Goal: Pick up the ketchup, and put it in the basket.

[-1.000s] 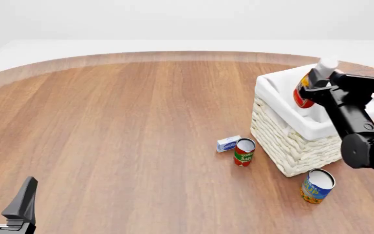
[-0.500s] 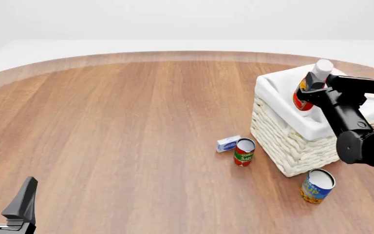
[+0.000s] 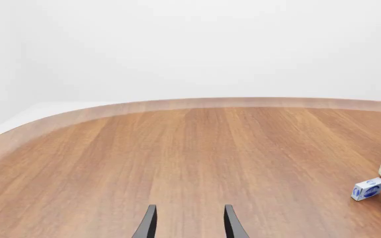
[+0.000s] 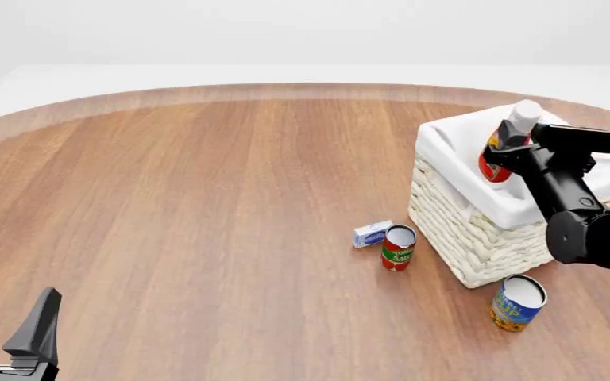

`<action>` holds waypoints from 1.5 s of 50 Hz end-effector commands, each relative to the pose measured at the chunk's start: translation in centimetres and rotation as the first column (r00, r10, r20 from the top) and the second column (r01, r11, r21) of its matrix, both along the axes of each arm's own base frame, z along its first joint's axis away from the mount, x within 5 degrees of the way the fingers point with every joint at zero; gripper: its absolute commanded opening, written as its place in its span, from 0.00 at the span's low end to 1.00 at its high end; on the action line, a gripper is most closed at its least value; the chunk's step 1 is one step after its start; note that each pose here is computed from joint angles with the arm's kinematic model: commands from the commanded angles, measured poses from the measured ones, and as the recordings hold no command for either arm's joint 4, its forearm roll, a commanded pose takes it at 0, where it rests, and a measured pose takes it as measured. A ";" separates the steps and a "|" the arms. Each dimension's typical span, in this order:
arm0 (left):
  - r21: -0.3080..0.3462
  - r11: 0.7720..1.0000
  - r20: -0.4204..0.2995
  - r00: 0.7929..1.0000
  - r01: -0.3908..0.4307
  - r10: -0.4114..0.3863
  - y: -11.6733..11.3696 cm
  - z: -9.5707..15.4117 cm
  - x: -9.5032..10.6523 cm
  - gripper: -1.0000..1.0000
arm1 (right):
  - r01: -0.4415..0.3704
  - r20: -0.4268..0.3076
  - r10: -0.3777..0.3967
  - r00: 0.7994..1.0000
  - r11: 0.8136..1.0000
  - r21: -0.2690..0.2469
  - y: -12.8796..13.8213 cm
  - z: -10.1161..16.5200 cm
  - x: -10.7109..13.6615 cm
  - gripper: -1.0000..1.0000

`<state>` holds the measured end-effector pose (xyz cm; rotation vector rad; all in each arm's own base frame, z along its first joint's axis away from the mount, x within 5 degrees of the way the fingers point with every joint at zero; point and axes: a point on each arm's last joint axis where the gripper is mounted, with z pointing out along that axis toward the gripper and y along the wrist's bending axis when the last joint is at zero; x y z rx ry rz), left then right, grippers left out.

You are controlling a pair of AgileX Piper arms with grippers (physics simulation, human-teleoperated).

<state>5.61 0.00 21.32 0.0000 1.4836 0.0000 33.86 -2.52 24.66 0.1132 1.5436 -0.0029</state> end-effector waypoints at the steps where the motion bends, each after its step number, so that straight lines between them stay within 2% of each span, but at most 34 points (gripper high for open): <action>1: 0.000 1.000 0.000 1.000 0.000 0.000 0.0 0.0 0.0 1.00 | 0.005 -0.008 -0.005 1.000 1.000 0.008 -0.2 -0.5 0.2 0.00; 36: 0.000 1.000 0.000 1.000 0.000 0.000 0.0 0.0 0.0 1.00 | 0.013 -0.020 -0.013 1.000 1.000 0.007 -0.5 -0.5 0.4 0.00; 37: 0.000 1.000 0.000 1.000 0.000 0.000 0.0 0.0 0.0 1.00 | 0.013 -0.020 -0.013 1.000 1.000 0.007 -0.5 -0.5 0.4 1.00; 75: 0.000 1.000 0.000 1.000 0.000 0.000 0.0 0.0 0.0 1.00 | 0.020 -0.013 -0.020 1.000 0.999 0.025 -0.7 -0.6 -0.1 1.00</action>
